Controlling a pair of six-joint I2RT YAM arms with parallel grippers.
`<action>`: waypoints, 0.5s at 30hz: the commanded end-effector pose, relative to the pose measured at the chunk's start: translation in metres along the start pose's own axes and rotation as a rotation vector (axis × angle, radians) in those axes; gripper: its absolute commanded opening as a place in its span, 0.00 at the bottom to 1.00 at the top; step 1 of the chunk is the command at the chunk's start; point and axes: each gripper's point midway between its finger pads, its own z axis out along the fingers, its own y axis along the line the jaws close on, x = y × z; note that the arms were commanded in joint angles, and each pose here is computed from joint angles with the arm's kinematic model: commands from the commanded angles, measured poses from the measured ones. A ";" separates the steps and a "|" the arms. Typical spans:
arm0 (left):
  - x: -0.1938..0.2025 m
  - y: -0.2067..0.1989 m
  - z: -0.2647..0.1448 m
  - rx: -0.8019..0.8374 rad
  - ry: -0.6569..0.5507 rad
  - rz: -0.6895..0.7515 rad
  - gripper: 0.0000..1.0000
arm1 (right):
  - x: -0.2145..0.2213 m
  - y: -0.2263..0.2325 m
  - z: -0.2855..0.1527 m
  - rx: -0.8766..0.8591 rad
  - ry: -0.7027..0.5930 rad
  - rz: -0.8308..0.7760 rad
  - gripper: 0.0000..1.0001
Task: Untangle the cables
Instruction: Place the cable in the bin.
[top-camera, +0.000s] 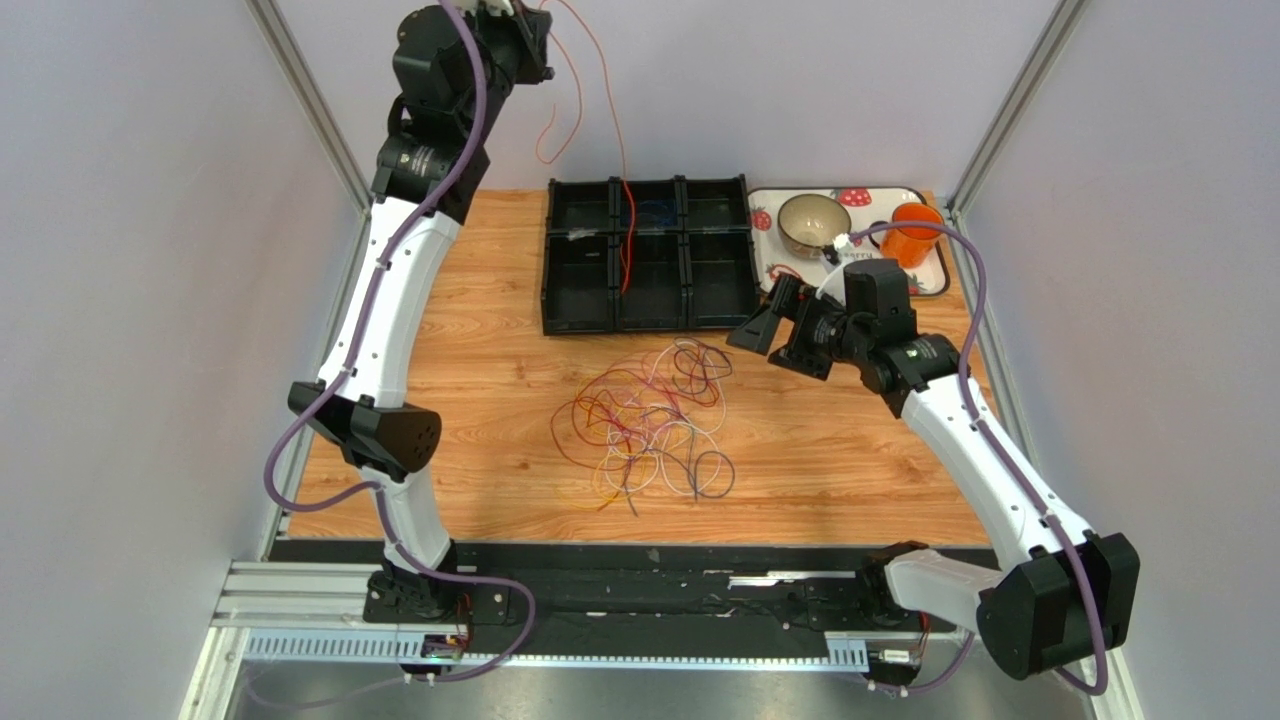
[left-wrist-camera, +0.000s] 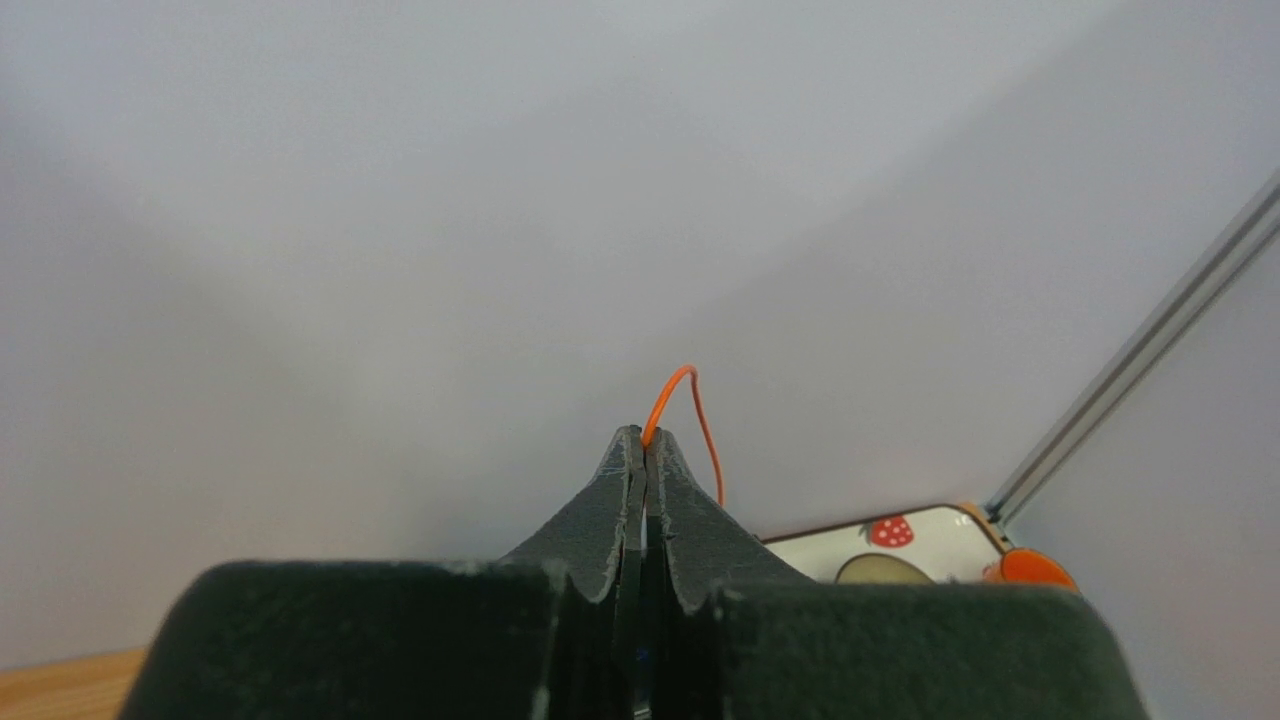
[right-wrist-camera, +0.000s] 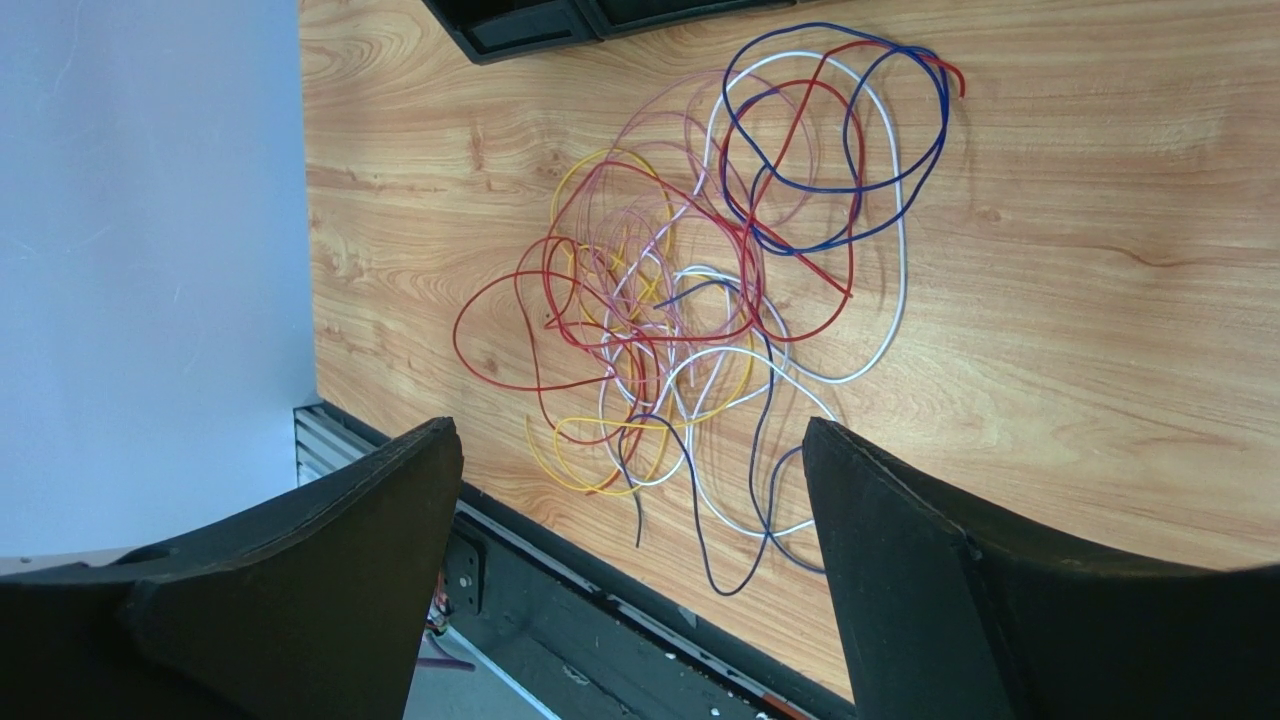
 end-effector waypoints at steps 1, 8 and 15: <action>0.022 -0.015 0.011 0.090 0.028 -0.087 0.00 | -0.006 0.003 0.003 -0.014 -0.022 -0.019 0.88; 0.076 -0.021 0.020 0.113 0.119 -0.155 0.00 | -0.004 0.002 0.001 -0.011 -0.022 -0.023 0.88; 0.118 -0.028 0.025 0.118 0.191 -0.170 0.00 | -0.002 0.000 0.003 -0.006 -0.017 -0.020 0.88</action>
